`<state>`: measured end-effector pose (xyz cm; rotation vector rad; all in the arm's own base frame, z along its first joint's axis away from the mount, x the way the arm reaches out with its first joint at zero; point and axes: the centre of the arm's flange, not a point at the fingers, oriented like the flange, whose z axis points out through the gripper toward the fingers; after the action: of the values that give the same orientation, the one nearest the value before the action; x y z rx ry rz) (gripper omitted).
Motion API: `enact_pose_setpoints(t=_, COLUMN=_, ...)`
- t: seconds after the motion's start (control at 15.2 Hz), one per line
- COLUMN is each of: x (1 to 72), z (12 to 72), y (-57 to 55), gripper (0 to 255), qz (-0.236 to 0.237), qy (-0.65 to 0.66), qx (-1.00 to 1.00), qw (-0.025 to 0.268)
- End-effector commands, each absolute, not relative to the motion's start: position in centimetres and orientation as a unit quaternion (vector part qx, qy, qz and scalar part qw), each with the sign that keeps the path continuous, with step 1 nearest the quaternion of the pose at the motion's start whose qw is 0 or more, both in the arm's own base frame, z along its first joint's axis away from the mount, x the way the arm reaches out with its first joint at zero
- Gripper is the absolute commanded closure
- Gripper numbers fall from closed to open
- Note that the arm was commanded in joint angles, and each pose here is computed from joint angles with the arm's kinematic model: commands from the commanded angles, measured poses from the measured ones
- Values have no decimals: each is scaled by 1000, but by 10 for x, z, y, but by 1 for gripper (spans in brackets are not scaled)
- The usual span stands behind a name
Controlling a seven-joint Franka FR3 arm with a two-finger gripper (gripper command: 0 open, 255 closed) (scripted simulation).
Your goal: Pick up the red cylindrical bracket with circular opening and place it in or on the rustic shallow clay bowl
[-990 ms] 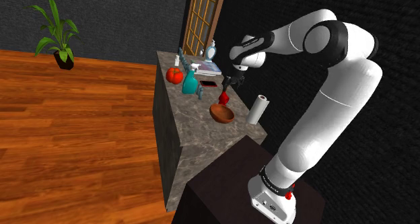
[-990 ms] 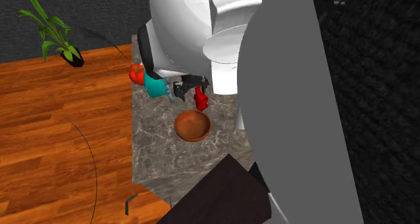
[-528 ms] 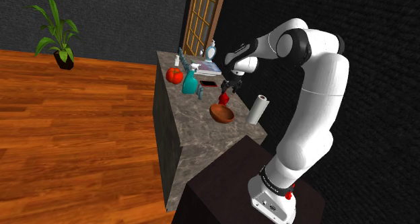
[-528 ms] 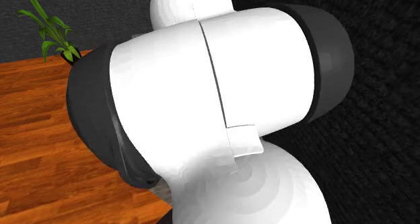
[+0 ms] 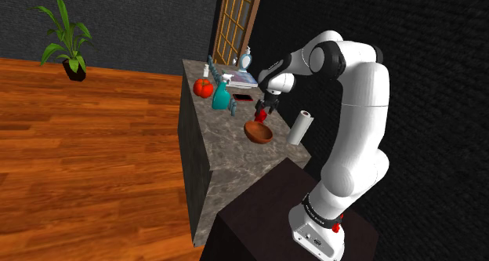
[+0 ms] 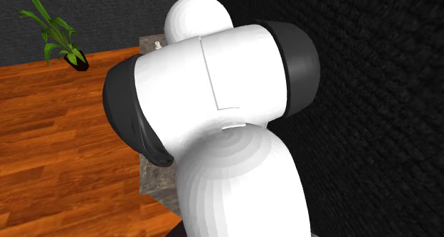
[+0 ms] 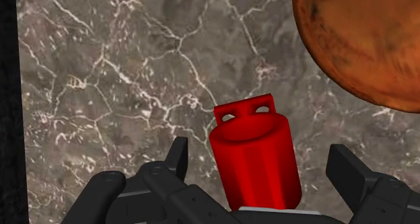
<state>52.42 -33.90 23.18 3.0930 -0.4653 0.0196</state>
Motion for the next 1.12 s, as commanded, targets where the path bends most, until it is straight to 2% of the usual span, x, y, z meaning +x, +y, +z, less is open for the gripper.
enact_pose_setpoints(t=0.0, x=524, z=221, y=-340, gripper=0, qz=6, qy=-149, qx=989, qw=7)
enact_pose_setpoints(t=0.53, x=524, z=218, y=-340, gripper=0, qz=6, qy=-149, qx=989, qw=7)
enact_pose_setpoints(t=0.59, x=524, z=218, y=-340, gripper=255, qz=6, qy=-149, qx=989, qw=7)
enact_pose_setpoints(t=1.06, x=524, z=217, y=-340, gripper=255, qz=6, qy=-149, qx=989, qw=7)
